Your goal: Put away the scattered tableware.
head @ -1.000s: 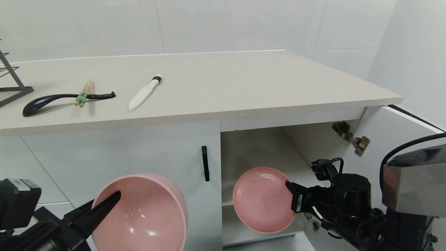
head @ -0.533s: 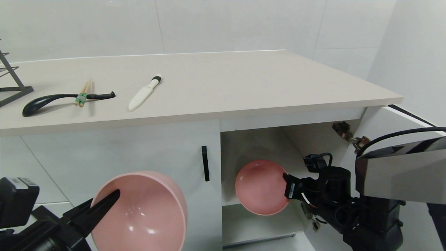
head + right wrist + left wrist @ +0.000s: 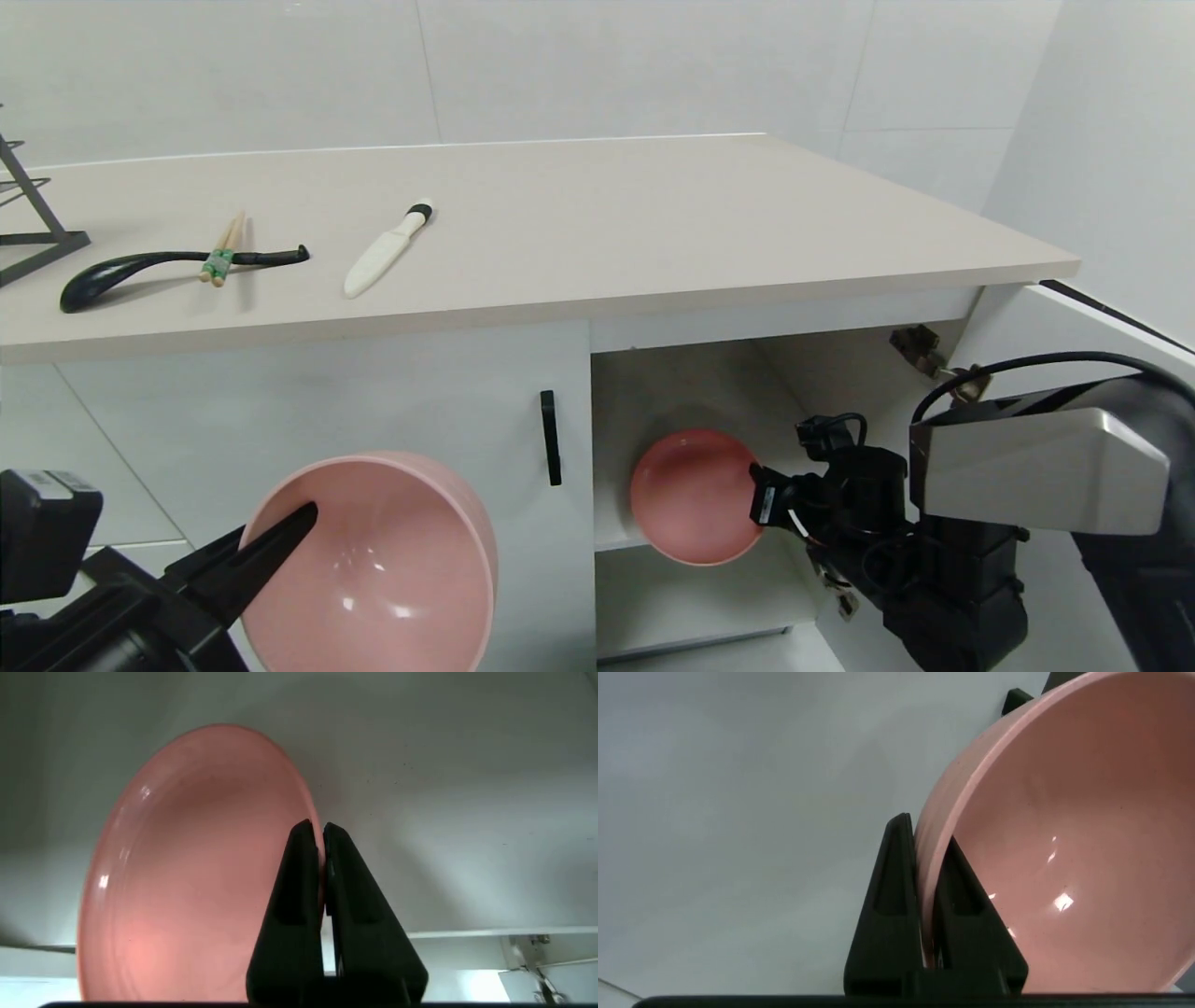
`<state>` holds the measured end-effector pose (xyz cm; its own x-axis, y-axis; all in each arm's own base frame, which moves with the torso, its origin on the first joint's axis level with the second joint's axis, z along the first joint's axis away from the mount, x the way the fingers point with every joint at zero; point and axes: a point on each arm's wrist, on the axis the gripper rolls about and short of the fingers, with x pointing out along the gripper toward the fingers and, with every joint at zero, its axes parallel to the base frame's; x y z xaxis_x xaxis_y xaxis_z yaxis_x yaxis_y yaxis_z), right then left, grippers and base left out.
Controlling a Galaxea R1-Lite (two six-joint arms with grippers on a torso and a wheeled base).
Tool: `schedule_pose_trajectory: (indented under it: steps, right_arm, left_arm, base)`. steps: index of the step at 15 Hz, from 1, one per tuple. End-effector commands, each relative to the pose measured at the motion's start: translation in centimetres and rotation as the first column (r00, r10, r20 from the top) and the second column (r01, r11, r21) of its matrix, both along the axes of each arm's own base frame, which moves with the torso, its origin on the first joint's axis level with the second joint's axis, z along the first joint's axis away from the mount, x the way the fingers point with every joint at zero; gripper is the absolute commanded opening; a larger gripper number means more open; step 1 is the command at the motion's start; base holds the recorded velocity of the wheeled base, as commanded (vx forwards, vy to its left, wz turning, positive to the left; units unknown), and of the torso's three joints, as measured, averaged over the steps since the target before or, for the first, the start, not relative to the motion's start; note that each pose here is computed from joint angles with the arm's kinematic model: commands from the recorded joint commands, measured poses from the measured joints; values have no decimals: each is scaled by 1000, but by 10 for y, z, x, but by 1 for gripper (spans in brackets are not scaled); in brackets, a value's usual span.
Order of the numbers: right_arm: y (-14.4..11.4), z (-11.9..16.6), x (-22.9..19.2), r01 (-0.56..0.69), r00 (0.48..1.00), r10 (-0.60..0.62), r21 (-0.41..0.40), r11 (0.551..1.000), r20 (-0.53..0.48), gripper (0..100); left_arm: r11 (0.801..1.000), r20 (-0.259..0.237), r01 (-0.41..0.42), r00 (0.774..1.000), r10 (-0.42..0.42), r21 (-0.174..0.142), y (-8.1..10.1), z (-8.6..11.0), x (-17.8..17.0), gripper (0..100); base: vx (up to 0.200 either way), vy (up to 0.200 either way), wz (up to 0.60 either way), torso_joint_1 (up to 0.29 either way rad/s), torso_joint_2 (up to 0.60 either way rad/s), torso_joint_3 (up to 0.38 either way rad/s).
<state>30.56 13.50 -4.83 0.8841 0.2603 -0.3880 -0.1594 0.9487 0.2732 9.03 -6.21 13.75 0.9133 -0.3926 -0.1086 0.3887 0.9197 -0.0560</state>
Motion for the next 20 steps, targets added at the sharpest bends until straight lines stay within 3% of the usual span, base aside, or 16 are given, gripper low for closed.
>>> schedule_pose_trajectory:
  steps: [1,16,17,20]
  right_arm:
    - [0,-5,8,10,1000,-10,4,1000,10,0]
    - [15,-26,68,24,986,-35,71,997,162,0]
    - [15,-27,69,20,986,-32,73,997,164,100]
    - [17,-26,79,25,979,-40,78,997,200,100]
  left_arm:
    - [1000,-3,-1,1000,1,1,0,0,0,0]
    - [1000,-3,-23,1000,23,0,1,0,3,0]
    - [1000,-3,-21,1000,21,0,1,0,3,0]
    - [1000,-2,-21,1000,21,-1,1,1,3,0]
  base:
    - [0,0,0,0,0,0]
    - [0,0,0,0,0,0]
    - [0,0,0,0,0,0]
    - [0,0,0,0,0,0]
